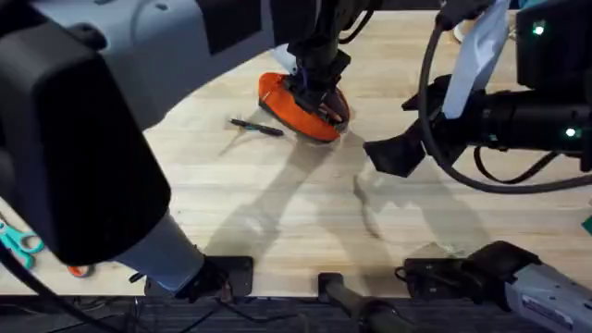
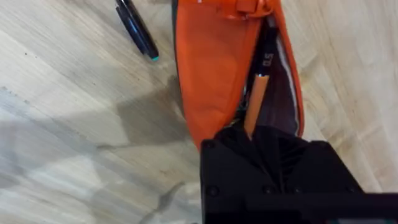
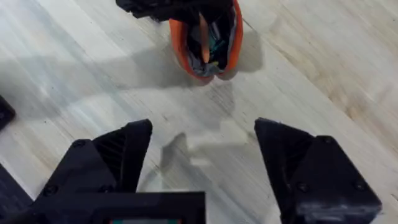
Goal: Unzip the bag, pick up the pens from the table one at a time and place them inside, then zip the bag closed.
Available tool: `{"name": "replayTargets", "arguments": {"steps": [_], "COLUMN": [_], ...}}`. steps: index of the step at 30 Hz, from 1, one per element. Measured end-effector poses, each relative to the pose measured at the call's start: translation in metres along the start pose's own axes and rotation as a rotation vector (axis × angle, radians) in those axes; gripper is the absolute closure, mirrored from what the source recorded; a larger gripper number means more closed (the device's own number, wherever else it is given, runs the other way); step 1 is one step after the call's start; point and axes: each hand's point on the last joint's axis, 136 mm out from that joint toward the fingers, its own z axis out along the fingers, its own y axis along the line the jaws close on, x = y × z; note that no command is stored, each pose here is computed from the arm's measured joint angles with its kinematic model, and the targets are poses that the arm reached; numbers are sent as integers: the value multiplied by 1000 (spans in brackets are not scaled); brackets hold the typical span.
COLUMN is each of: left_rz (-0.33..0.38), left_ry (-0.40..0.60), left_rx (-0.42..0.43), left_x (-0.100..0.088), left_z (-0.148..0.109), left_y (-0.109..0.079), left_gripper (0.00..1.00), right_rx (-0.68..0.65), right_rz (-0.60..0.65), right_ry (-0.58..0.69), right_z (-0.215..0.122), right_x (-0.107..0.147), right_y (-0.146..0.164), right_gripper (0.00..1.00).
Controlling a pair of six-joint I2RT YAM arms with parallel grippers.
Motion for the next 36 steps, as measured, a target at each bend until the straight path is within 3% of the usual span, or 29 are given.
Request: {"name": "replayTargets", "arguments": {"steps": [14, 16, 19, 24, 29, 36], "left_rz": [-9, -10, -12, -15, -16, -13], "left_ry": [-12, -15, -16, -18, -18, -16], "left_rx": [1, 2, 6, 5, 5, 12], "left_x": [-2, -3, -3, -3, -3, -3], "left_z": [0, 0, 0, 0, 0, 0], "left_y": [0, -1, -1, -1, -1, -3], "left_gripper": [949, 838, 517, 149, 12, 5], "right_rx": [0, 0, 0, 0, 0, 0], "right_rz": [0, 0, 0, 0, 0, 0], "right_ry": [0, 0, 0, 0, 0, 0], "right_z": [0, 0, 0, 0, 0, 0], "right_x": [0, 0, 0, 0, 0, 0], "right_y": [0, 0, 0, 0, 0, 0], "right_gripper": [5, 4, 4, 3, 3, 3]}}
